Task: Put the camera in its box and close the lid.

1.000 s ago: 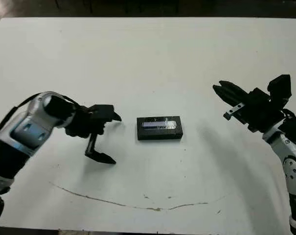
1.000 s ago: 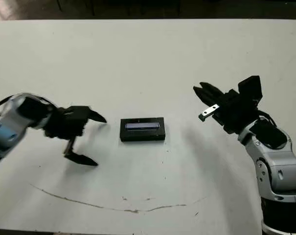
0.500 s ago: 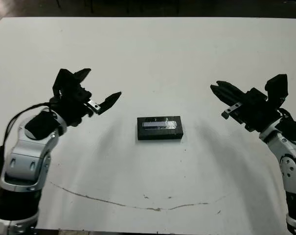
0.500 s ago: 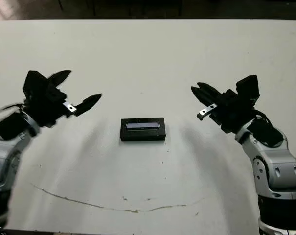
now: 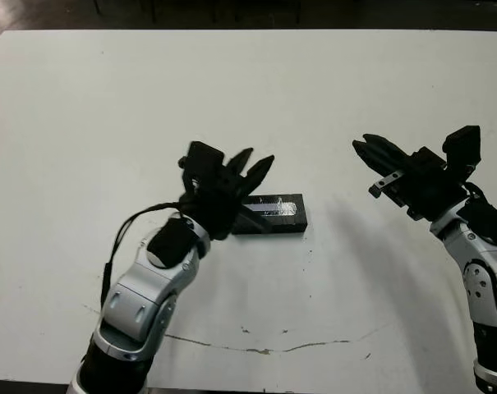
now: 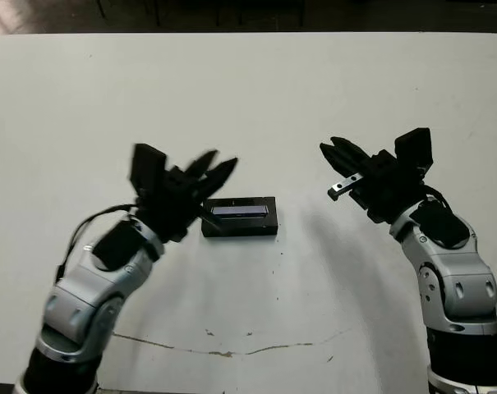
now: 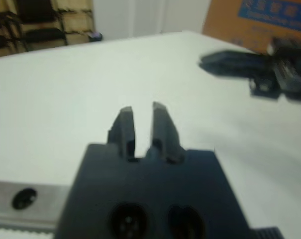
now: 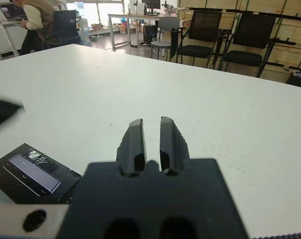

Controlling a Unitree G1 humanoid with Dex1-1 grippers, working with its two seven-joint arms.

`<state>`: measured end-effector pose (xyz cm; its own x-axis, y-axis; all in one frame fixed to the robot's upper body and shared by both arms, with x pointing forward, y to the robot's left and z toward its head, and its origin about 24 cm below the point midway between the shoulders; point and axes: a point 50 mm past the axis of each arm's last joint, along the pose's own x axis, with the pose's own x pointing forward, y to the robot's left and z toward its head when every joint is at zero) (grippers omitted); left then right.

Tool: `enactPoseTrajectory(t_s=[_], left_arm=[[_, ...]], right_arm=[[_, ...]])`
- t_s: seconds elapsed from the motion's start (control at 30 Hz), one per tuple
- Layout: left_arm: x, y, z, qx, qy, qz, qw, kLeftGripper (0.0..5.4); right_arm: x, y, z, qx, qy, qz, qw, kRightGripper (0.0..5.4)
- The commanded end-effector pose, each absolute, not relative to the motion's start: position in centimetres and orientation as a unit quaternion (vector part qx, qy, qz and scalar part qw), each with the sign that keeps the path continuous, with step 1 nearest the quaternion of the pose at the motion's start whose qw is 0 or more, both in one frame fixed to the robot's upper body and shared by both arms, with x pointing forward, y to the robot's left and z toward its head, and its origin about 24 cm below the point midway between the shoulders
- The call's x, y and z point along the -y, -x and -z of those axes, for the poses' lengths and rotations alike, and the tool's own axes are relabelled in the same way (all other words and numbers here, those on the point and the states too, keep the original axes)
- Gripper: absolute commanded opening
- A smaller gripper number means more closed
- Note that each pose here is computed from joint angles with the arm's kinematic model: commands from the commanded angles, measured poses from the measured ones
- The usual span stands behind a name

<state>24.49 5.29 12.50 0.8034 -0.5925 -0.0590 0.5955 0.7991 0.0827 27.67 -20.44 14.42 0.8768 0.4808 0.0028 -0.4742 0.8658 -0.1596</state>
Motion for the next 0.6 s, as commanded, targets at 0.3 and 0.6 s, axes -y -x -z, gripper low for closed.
enactPoseTrajectory(t_s=[0.3, 0.6], left_arm=[[-5.6, -24.1, -5.1, -0.157, -0.096, 0.303, 0.935, 0.02], [-6.5, -23.4, -3.7, -0.207, -0.106, 0.304, 0.924, 0.02]], right_arm=[[20.8, -27.0, -13.9, 0.007, 0.078, -0.239, 0.968, 0.0], [20.8, -27.0, -14.0, 0.009, 0.079, -0.244, 0.966, 0.0]])
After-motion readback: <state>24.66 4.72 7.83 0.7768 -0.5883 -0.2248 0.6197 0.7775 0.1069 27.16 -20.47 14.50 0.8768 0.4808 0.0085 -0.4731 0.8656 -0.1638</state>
